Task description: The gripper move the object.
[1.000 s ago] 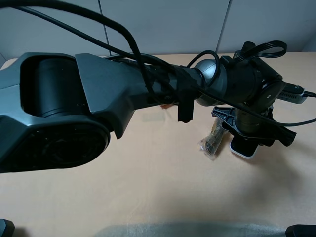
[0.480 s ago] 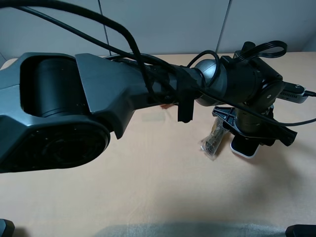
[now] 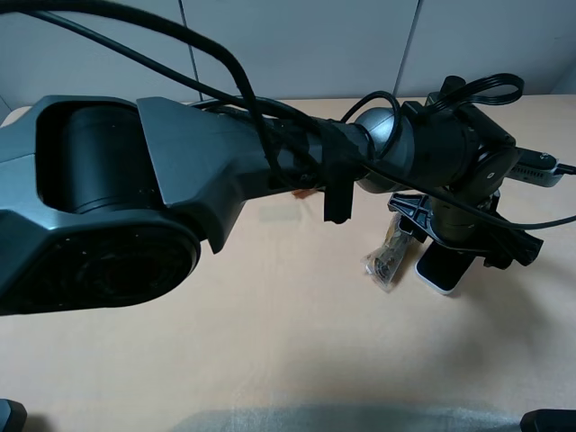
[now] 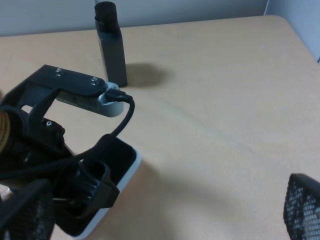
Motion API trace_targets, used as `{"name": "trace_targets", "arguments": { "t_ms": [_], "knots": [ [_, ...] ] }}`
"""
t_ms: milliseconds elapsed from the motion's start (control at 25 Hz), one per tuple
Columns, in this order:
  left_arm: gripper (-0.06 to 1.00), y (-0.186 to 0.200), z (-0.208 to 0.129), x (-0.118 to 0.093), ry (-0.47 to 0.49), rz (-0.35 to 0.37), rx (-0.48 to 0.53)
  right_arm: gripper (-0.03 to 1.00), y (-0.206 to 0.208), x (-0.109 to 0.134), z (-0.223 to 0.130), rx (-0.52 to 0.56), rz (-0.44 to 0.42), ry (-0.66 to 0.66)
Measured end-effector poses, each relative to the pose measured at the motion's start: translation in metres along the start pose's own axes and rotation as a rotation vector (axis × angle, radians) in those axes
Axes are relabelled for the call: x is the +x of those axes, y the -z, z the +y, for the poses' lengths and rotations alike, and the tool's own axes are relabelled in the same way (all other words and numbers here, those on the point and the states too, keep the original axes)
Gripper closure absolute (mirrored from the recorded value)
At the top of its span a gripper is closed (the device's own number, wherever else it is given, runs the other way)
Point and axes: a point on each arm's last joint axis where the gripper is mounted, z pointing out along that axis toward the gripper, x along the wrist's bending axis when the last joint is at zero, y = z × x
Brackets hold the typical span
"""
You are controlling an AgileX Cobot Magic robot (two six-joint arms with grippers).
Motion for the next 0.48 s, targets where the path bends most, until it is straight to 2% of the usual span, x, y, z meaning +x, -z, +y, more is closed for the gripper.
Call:
{"name": "trace_targets", "arguments": {
  "t_ms": [480],
  "knots": [
    [0.13,0.0016,0.0034,-0.0021,-0.007,-0.014,-0.022,0.28,0.0000,0.0000,0.0000,0.000,0.000,0.000]
  ]
}}
